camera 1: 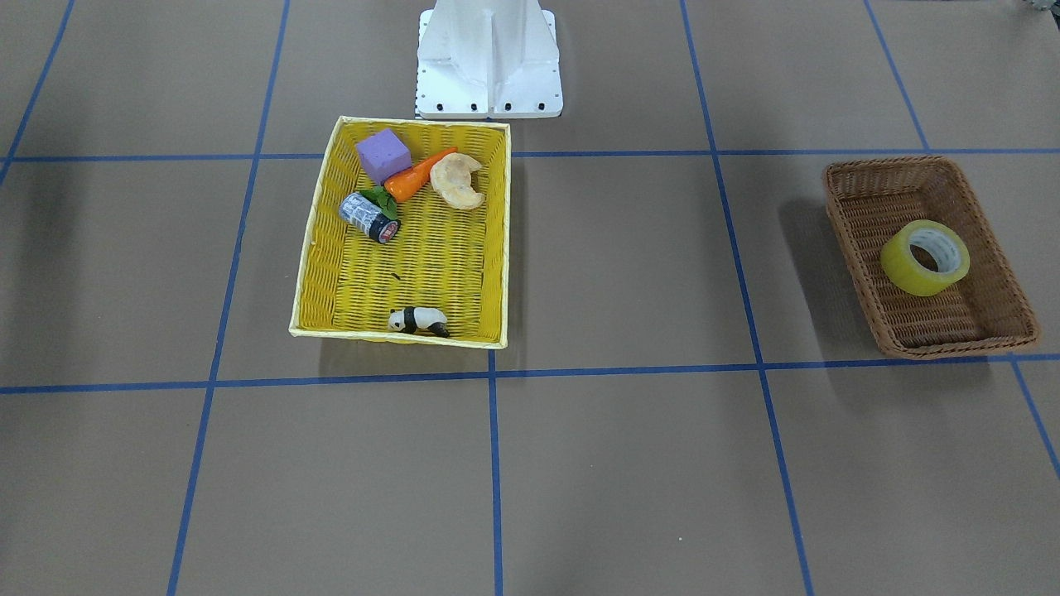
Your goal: Move tape to another basket
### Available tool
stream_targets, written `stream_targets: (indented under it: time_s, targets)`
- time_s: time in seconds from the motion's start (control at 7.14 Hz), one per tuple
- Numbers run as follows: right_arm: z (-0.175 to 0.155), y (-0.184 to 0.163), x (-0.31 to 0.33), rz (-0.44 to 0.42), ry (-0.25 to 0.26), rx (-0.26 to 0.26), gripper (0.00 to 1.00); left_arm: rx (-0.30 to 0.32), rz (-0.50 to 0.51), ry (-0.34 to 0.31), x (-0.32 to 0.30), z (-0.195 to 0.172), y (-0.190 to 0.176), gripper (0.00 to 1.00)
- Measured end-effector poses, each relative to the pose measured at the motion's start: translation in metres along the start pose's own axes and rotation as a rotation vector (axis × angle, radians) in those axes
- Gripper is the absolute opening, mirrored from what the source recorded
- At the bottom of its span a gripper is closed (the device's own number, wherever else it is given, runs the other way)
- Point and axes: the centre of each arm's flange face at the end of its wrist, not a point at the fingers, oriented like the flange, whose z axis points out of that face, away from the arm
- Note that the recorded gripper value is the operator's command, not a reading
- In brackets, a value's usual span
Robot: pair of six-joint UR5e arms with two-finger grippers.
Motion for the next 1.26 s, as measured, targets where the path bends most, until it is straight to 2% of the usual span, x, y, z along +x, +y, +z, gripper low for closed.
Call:
stream_targets:
  time_s: [0.56,1.26]
  targets:
    - [-0.001,-0.001,0.0,0.004,-0.006,0.001,1.0,0.053,0.052,0.011,0.025,-0.023,-0.004,0.98]
    - [-0.004,0.001,-0.003,0.007,-0.036,0.008,1.0,0.07,0.064,0.001,0.032,-0.034,0.007,0.98]
